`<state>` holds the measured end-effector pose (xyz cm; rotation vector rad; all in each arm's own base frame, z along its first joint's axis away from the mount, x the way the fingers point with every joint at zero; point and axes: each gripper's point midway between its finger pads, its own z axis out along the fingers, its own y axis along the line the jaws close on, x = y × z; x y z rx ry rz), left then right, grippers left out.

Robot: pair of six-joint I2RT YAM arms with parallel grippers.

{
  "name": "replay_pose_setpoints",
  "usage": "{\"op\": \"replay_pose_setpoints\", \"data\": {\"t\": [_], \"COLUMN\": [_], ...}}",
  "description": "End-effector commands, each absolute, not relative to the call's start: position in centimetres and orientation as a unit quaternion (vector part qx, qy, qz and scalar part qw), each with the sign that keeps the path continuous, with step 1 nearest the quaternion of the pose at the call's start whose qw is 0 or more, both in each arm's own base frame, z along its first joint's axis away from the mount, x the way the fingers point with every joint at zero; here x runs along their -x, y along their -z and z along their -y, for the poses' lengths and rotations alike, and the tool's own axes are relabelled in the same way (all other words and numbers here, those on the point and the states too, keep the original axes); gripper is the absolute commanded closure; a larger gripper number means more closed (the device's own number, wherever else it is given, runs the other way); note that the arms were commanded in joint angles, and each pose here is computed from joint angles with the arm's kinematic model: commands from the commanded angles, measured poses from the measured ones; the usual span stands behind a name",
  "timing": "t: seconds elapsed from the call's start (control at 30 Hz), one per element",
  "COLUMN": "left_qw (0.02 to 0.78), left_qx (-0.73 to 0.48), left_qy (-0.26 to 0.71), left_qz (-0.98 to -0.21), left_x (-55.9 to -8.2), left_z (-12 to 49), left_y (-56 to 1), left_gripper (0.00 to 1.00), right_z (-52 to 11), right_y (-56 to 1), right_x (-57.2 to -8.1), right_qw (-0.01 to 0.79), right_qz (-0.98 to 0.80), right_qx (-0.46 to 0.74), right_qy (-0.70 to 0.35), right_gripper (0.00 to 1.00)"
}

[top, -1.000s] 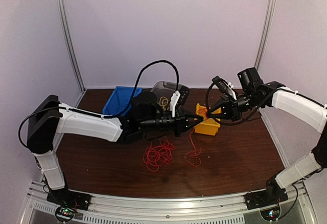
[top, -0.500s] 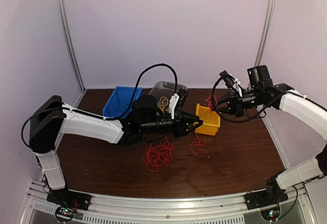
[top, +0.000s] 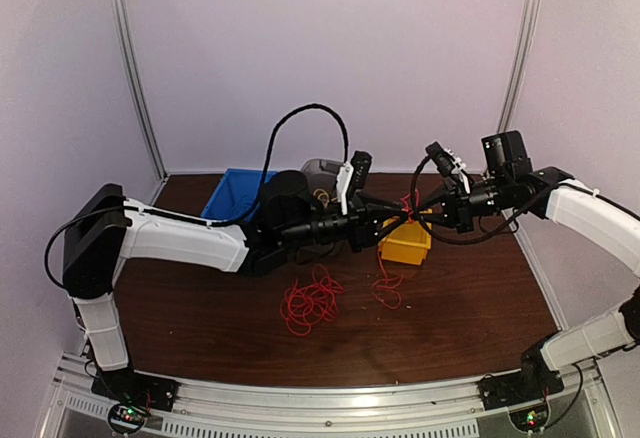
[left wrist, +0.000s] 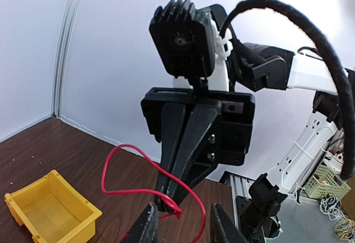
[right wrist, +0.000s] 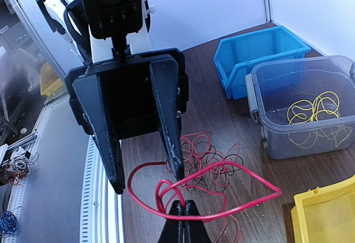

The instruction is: Untangle the cables

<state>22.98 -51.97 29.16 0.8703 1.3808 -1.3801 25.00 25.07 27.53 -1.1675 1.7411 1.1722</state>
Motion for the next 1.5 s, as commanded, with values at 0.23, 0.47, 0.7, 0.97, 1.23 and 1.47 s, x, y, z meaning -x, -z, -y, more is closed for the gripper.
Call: {"op": "replay_pose_setpoints", "data": {"t": [0.23,0.47,0.7,0.97,1.23,1.47], "left_qw": [0.482,0.487,0.501,0.516,0.52,0.515], "left_qx": [-0.355,-0.359,-0.359,-0.352,-0.352,-0.355], "left_qy": [0.555,0.56,0.55,0.549,0.56,0.56], "left_qz": [-0.578,-0.566,-0.564,-0.555,-0.541,-0.543], "left_x": [-23.9,-23.5,-23.6,-23.9,-23.6,-23.6], "left_z": [53.2,52.9,52.5,52.4,52.6,52.9], "left_y": [-28.5,-28.8,-29.1,-29.8,-30.7,-30.3], "left_gripper": [0.67,0.72,0.67,0.83,0.75,0.87], "right_z": [-25.4,-25.5,-25.5,-25.5,-25.4,-25.4], "right_y": [-29.2,-29.3,-29.4,-29.0,-29.0,-29.0], "right_x": [-24.5,-24.6,-24.6,-24.7,-24.7,-24.7], "right_qw": [0.375,0.373,0.371,0.37,0.371,0.37], "right_qz": [-0.657,-0.657,-0.657,-0.66,-0.66,-0.66], "right_qx": [0.455,0.45,0.447,0.444,0.444,0.444], "right_qy": [-0.47,-0.477,-0.481,-0.48,-0.48,-0.48], "right_gripper": [1.0,1.0,1.0,1.0,1.0,1.0]}}
